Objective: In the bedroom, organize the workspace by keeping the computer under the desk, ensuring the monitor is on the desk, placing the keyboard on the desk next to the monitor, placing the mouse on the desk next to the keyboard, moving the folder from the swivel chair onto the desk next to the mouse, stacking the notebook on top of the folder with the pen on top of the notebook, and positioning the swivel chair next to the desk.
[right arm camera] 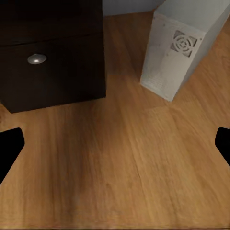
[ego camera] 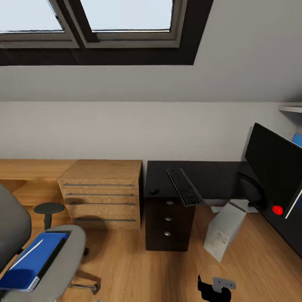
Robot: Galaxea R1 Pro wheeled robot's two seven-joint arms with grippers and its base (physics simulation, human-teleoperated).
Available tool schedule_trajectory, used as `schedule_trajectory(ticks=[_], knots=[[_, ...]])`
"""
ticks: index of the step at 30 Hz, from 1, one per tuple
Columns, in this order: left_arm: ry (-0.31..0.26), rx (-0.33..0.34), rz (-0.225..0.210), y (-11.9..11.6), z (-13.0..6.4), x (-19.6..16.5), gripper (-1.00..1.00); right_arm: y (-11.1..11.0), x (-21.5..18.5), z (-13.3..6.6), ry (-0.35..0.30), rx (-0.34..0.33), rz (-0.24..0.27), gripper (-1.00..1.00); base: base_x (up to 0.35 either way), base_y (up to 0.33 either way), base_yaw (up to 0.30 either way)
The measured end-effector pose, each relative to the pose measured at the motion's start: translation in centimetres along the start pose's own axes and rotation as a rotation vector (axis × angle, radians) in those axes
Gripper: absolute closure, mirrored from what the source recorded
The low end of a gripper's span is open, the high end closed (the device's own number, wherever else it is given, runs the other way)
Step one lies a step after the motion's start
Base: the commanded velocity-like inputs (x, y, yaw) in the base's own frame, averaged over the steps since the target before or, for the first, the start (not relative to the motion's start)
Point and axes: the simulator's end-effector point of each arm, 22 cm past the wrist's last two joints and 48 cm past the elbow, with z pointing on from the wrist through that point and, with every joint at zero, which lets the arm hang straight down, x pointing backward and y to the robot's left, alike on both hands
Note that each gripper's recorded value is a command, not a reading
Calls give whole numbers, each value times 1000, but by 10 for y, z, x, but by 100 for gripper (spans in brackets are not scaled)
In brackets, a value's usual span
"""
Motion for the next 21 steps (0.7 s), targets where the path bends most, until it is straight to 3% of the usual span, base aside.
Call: schedule_trajectory(ticks=[9, 21], knots=[[4, -1, 1, 0, 0, 2, -100, 1, 2, 0, 3, -2, -1, -100, -289, -177, 57], [5, -1, 2, 0, 0, 2, -100, 1, 2, 0, 3, -1, -1, -100, -168, -300, 3]])
